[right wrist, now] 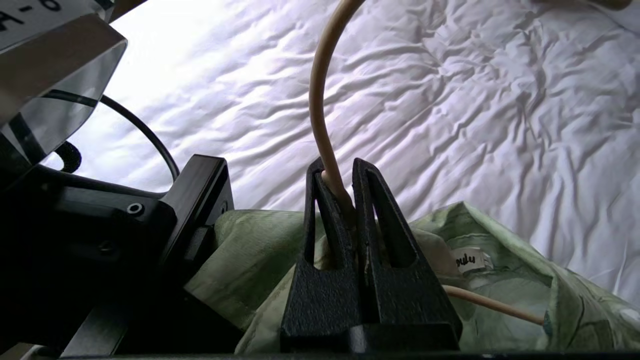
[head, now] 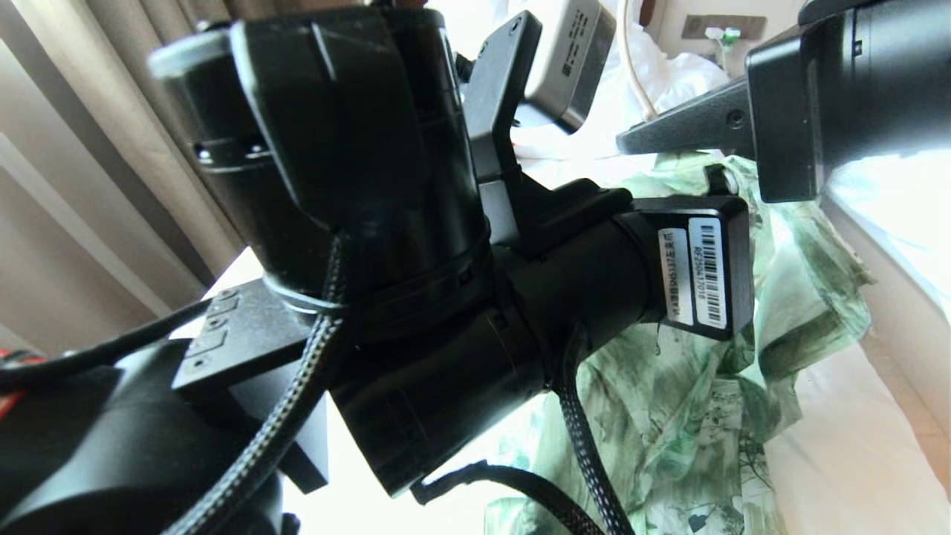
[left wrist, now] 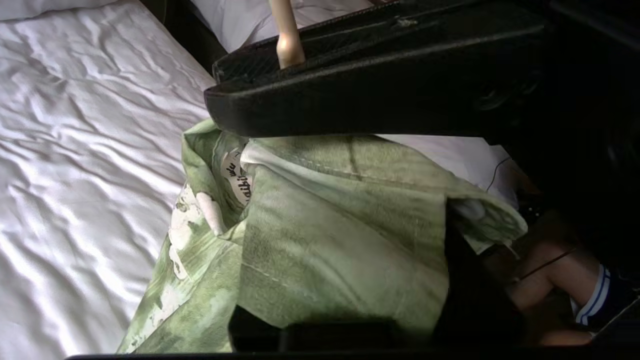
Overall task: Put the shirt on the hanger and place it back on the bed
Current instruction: Take the clothes hanger out of the clothes
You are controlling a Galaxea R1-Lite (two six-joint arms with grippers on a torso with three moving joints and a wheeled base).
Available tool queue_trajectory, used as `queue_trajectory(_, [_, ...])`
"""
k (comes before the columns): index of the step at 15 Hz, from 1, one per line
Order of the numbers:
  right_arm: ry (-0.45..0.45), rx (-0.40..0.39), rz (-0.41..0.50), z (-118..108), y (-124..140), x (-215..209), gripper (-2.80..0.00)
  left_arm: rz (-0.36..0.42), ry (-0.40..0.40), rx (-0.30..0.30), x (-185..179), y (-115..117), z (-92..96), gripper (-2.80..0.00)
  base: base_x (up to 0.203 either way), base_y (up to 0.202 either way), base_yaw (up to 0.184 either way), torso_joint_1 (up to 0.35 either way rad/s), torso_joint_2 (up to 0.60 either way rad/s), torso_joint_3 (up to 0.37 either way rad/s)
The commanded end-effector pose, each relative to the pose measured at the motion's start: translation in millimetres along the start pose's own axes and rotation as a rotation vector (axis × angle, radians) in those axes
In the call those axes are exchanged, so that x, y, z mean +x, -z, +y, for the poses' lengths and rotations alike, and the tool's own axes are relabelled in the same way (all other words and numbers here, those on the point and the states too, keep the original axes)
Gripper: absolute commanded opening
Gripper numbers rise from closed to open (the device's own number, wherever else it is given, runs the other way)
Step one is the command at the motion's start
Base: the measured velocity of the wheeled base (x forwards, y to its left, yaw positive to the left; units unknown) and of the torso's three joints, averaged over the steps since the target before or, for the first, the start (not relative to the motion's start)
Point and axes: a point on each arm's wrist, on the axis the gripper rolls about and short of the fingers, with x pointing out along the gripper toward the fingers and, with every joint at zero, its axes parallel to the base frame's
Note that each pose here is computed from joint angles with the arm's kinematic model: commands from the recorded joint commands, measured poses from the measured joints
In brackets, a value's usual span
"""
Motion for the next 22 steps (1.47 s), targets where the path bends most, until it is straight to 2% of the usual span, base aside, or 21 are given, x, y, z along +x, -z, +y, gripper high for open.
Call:
queue_trajectory(1, [0.001,-0.003,0.005,1.3,0.9,1.3,-2.8,0.005,0.014,-0.001,-3.3,-0.1,0.5,0.0,0.0,0.0,0.0,0.0,0.0,0.0])
queue_trajectory(4, [0.01,-0.006,0.003,1.3,0.5,0.6,-2.8,0.022,0.047,0.0,-18.2,-0.8,2.5,0.0,0.0,0.0,0.0,0.0,0.0,0.0])
queue_trajectory(11, [0.098,-0.021,-0.011,-1.4,-1.9,1.9,-2.8,0.002,0.071,0.004,-97.0,-19.1,14.4,0.0,0.0,0.0,0.0,0.0,0.0,0.0])
queue_trajectory(16, [0.125,-0.04,-0.022,-5.9,-3.1,4.2,-2.8,-0.1,0.026,0.003,-142.1,-52.3,27.9,0.0,0.0,0.0,0.0,0.0,0.0,0.0])
queue_trajectory(17, [0.13,-0.042,-0.021,-6.9,-2.9,4.9,-2.8,-0.118,-0.006,0.008,-150.7,-58.7,33.8,-2.8,0.0,0.0,0.0,0.0,0.0,0.0])
queue_trajectory(20, [0.142,-0.058,-0.016,-10.1,-2.3,5.3,-2.8,-0.128,-0.132,0.033,-172.0,-68.6,54.3,-2.8,0.0,0.0,0.0,0.0,0.0,0.0])
queue_trajectory(22, [0.15,-0.054,-0.004,-12.6,-0.5,8.7,-2.8,-0.133,-0.193,0.005,-190.6,-72.3,62.8,-2.8,0.0,0.0,0.0,0.0,0.0,0.0])
